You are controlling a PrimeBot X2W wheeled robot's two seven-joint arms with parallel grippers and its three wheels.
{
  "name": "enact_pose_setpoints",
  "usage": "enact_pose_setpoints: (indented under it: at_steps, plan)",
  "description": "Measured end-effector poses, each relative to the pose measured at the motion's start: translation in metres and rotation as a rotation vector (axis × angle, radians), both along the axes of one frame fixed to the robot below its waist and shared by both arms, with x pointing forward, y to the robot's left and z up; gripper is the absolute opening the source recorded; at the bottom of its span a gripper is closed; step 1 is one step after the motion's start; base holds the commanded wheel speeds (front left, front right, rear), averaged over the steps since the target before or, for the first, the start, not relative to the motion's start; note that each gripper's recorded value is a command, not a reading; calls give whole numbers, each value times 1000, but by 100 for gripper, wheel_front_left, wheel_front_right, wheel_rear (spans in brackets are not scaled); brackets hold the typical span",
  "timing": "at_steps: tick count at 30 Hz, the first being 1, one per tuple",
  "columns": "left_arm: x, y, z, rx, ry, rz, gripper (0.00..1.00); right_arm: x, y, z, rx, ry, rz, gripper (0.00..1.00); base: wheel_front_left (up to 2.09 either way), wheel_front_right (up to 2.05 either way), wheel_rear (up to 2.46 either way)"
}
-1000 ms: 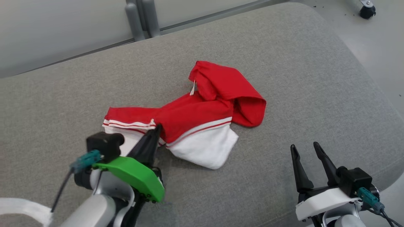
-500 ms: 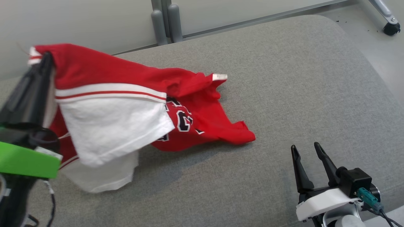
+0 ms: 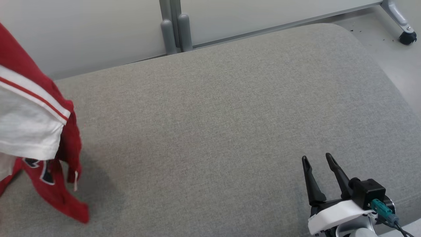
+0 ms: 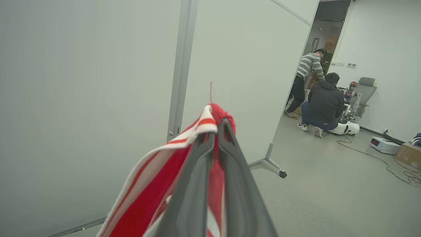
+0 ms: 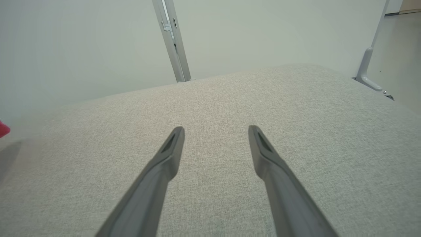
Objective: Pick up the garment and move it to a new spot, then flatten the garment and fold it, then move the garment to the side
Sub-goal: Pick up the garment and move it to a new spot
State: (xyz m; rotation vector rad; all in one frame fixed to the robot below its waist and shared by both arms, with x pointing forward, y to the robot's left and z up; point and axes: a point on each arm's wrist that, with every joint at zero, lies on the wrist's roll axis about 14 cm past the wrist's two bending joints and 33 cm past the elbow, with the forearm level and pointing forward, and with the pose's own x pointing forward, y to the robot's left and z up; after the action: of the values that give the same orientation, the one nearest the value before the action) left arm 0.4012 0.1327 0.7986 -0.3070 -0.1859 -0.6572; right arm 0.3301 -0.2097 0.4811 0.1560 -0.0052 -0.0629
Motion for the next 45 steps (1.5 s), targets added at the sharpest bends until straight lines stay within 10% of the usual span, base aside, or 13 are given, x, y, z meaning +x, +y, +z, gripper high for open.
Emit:
enact_pose_setpoints:
  at_steps: [22, 29, 35, 45]
  plan:
    - [0, 7, -14, 216, 239, -179, 0, -9, -4, -7, 15, 23, -19, 100, 0, 0, 0]
    - [46, 14, -66, 222, 397, -130, 0, -9, -7, -16, 13, 53, -30, 100, 0, 0, 0]
    - [103, 18, -124, 434, 425, 6, 0, 8, -2, -9, 11, 36, -8, 100, 0, 0, 0]
    - [176, -98, -174, 611, 180, -116, 0, 5, -20, -23, 39, 88, -76, 100, 0, 0, 0]
